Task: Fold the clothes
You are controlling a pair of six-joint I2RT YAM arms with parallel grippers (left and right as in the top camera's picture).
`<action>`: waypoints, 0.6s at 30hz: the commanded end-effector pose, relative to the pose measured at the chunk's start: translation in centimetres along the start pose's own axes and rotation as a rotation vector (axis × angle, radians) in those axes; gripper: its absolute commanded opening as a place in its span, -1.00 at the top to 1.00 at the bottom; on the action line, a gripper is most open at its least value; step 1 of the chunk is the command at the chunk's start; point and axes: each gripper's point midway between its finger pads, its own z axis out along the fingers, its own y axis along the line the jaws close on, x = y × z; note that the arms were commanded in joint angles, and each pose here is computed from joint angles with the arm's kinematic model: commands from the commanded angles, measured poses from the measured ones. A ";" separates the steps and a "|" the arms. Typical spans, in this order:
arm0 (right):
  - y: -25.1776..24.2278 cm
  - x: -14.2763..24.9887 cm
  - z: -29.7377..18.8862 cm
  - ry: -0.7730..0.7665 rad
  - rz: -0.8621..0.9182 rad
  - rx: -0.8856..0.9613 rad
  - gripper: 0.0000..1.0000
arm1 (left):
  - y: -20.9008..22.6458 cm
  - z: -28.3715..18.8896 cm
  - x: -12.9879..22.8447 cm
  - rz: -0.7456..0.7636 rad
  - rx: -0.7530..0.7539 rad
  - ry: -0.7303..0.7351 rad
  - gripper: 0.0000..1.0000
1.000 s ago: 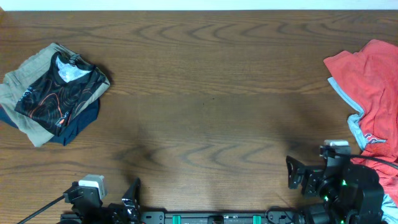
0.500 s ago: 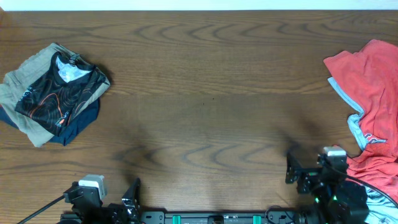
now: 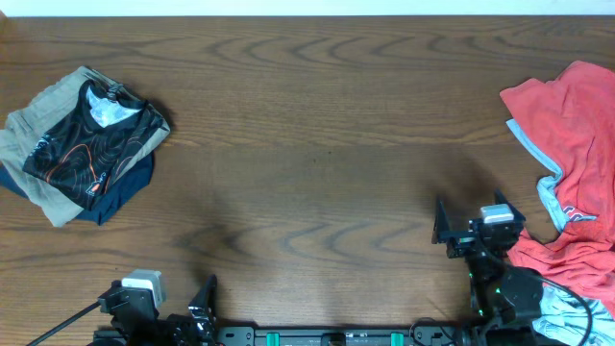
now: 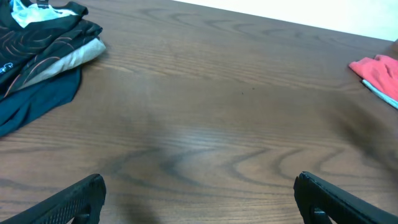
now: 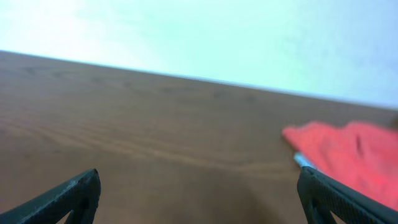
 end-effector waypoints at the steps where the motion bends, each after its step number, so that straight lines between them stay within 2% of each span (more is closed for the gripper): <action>1: -0.3 0.5 0.2 -0.007 -0.115 0.015 -0.99 | 0.2 0.1 0.1 -0.014 -0.009 0.000 -0.96; 5: -0.3 0.5 0.2 -0.004 -0.177 0.017 -0.98 | 0.2 0.1 0.1 -0.014 -0.009 0.000 -0.95; 18: -0.2 0.5 0.2 -0.007 -0.151 0.012 -0.99 | 0.2 0.1 0.1 -0.014 -0.009 0.000 -0.96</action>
